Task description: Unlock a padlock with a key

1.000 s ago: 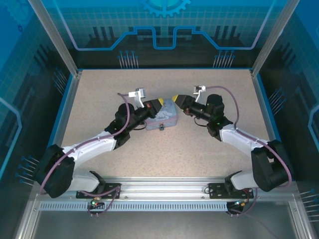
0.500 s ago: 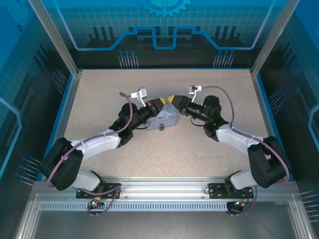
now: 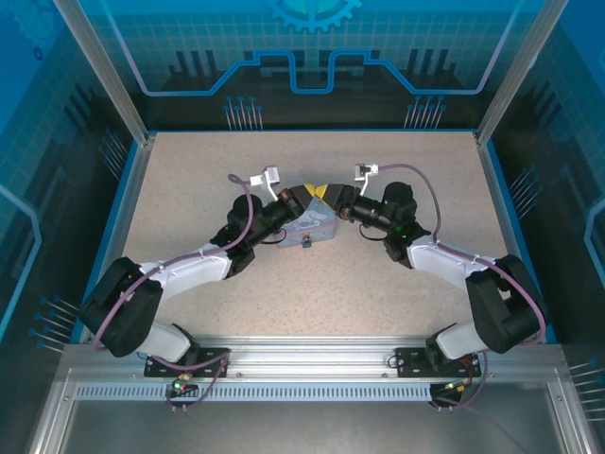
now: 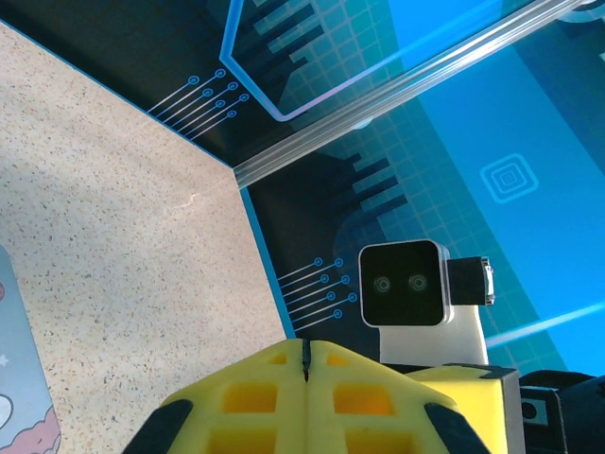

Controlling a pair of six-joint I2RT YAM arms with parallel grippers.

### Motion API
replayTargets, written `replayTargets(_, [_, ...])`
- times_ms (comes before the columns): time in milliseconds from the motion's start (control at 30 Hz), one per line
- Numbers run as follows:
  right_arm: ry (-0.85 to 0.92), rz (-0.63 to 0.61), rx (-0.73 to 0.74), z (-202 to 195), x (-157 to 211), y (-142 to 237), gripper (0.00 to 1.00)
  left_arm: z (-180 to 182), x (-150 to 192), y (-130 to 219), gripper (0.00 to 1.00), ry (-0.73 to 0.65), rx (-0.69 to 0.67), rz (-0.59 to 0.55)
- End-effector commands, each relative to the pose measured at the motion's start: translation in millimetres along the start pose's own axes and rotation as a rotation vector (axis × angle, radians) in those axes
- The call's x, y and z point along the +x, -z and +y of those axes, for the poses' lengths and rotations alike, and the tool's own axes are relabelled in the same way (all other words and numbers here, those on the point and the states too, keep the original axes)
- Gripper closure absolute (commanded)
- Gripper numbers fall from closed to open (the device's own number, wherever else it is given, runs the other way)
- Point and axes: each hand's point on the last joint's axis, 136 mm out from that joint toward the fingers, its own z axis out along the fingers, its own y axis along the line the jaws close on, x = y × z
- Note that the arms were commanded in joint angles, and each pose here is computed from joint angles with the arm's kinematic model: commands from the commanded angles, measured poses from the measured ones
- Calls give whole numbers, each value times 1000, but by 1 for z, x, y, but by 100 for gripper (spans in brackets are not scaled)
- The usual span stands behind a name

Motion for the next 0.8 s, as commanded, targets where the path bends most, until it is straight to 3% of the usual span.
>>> replayTargets(0, [27, 14, -45, 11, 4, -1, 68, -19, -12, -5, 100, 10, 69, -26])
replayTargets(133, [27, 15, -40, 9, 6, 1, 73, -19, -12, -5, 100, 15, 70, -26])
replayTargets(500, [19, 21, -35, 4, 9, 1, 74, -16, -14, -6, 100, 24, 71, -33])
replayTargets(767, [14, 22, -37, 3, 9, 2, 82, -14, -14, -7, 100, 24, 67, -34])
